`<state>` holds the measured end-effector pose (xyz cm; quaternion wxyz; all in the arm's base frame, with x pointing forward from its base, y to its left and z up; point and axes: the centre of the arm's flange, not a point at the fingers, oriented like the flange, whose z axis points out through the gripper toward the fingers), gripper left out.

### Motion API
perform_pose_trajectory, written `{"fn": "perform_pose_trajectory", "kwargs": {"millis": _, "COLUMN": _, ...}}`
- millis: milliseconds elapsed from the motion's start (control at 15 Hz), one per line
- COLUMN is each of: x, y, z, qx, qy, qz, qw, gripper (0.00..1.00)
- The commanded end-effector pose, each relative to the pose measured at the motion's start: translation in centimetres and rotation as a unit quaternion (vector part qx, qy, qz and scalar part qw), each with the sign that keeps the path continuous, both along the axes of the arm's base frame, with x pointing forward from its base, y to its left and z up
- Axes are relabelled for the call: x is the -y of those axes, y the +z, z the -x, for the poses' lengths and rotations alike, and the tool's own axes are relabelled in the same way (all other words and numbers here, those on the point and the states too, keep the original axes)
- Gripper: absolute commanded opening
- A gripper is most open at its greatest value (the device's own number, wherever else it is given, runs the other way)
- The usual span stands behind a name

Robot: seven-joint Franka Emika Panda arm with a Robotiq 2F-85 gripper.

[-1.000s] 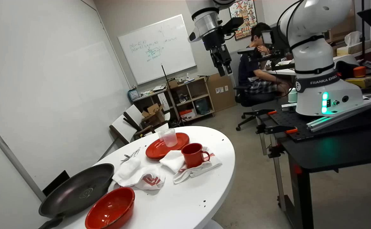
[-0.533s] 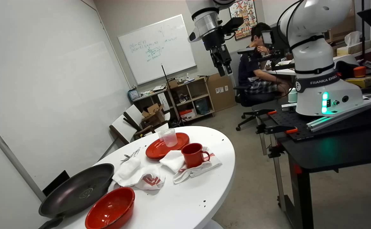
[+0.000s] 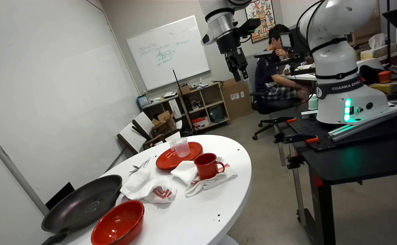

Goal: Use the white and red towel on the left to wipe the tabletop

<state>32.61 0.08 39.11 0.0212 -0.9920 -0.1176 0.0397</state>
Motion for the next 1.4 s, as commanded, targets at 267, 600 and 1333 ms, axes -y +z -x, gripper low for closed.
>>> {"fn": "perform_pose_trajectory", "kwargs": {"millis": 267, "x": -1.1, "y": -1.3, "z": -1.5, "qx": 0.027, "qy": 0.017, "qz": -0.03, "qw": 0.9991, "gripper": 1.0}}
{"fn": "perform_pose_trajectory", "kwargs": {"millis": 600, "x": -3.2, "y": -1.5, "z": -5.7, "qx": 0.094, "qy": 0.028, "qz": -0.024, "qw": 0.995, "gripper": 1.0}}
{"fn": "perform_pose_trajectory", "kwargs": {"millis": 1333, "x": -3.9, "y": -3.2, "z": -23.2, "qx": 0.134, "qy": 0.076, "qz": -0.027, "qw": 0.9877, "gripper": 1.0}}
